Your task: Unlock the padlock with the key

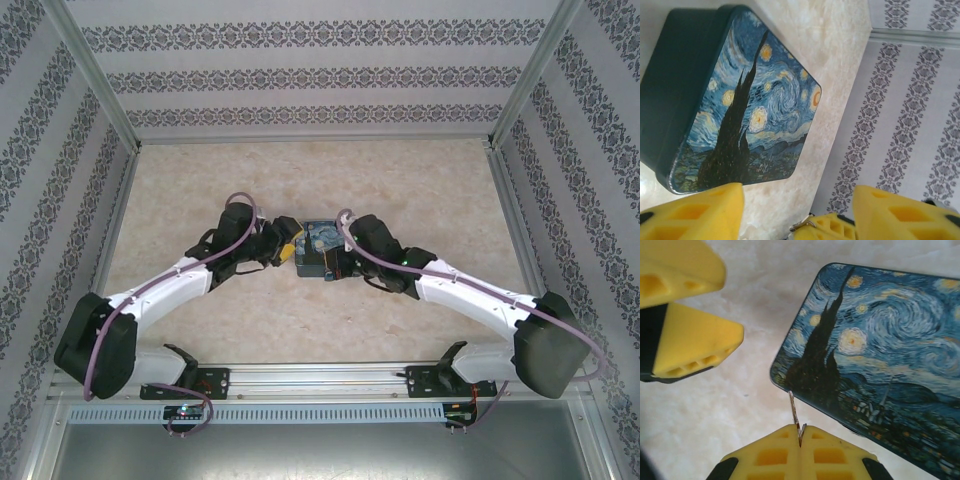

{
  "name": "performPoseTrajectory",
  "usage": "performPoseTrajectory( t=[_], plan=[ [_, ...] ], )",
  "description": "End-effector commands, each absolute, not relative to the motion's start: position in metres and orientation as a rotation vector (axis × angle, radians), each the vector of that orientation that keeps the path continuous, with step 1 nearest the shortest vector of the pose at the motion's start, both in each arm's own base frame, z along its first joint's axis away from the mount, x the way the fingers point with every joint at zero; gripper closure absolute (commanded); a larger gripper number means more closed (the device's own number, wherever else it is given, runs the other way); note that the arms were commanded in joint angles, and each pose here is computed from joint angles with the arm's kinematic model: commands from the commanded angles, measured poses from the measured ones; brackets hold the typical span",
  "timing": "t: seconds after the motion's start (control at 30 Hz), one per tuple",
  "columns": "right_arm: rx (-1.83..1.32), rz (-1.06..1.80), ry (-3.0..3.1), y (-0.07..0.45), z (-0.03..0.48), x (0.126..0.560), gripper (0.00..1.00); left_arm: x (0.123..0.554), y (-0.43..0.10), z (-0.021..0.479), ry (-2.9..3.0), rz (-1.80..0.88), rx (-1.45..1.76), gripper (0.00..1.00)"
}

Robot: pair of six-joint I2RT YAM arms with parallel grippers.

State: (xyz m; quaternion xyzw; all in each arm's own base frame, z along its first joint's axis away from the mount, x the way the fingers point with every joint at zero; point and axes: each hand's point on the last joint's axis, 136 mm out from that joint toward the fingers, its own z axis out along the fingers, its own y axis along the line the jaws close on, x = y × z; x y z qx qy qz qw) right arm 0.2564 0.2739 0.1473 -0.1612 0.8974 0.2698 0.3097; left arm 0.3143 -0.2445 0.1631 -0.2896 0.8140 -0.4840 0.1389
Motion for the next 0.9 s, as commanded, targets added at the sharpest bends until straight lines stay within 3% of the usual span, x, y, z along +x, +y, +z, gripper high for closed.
performPoseTrajectory(
  t=[0.0,0.5,0.87],
  plan=[
    [-0.491,0.451,2.279,0.256,0.161,0.268,1.0,0.317,-0.258,0.17,2.359,-1.397,-0.934,0.46],
    [-0.543,0.409,2.235,0.255,0.165,0.264,1.0,0.311,-0.31,0.16,2.467,-1.383,-0.862,0.52],
    [-0.533,0.412,2.245,0.253,0.162,0.263,1.0,0.312,-0.325,0.16,2.48,-1.404,-0.831,0.66]
  ],
)
